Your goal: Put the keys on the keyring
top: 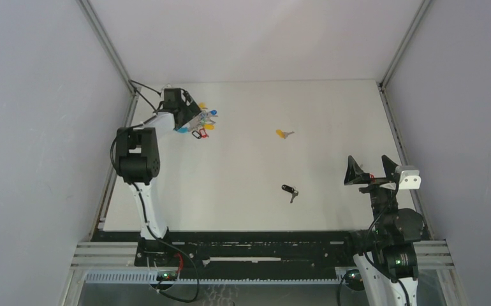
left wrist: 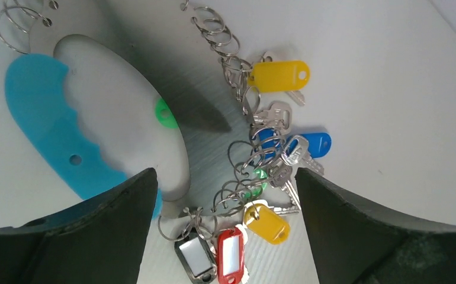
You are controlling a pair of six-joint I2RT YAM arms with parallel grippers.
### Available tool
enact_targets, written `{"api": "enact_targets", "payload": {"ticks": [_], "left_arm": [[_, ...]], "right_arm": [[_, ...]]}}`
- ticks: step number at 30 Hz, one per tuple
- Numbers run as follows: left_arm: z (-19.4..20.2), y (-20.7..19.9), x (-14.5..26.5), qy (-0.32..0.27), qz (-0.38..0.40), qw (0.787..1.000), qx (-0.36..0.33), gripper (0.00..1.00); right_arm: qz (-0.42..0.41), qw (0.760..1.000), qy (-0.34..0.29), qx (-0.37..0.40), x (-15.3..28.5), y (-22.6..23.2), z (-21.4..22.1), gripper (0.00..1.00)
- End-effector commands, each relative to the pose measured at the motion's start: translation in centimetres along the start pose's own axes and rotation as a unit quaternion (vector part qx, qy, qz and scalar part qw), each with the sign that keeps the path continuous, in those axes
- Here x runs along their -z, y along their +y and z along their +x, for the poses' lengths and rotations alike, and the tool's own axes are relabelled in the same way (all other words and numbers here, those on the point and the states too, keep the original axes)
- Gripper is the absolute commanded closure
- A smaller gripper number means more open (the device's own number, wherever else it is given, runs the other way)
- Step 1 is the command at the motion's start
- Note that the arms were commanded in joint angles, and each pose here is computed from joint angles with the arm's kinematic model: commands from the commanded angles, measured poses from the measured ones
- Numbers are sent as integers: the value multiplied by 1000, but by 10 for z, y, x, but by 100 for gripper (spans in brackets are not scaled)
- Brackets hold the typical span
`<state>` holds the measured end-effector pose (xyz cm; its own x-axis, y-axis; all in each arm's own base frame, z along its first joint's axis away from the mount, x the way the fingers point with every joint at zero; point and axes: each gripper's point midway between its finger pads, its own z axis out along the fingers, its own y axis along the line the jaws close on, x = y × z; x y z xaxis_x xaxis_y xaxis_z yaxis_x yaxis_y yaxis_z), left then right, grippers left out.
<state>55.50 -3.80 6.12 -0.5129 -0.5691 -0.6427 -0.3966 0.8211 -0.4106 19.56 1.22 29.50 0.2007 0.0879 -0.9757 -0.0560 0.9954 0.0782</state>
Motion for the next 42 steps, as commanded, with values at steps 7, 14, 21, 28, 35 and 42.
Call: {"api": "enact_targets", "payload": {"ticks": [7,14,21,28,35,42], "left_arm": [[51,-23,10,93,67,993,33,19],[132,-22,67,147,85,985,-10,31],[211,6,141,185,78,977,-74,32],[235,78,200,164,25,984,-64,25],[185,70,214,90,16,995,-46,18],[158,23,208,75,53,994,59,15]], "right_arm": [[1,999,-42,1,6,-1,-19,0],[-6,998,-56,-3,11,2,-24,0],[-27,998,-56,-10,14,9,-26,0],[-34,998,-56,-12,15,12,-26,0],[-42,998,-55,-14,16,15,-26,0],[-36,998,-55,-13,16,12,-26,0]]}}
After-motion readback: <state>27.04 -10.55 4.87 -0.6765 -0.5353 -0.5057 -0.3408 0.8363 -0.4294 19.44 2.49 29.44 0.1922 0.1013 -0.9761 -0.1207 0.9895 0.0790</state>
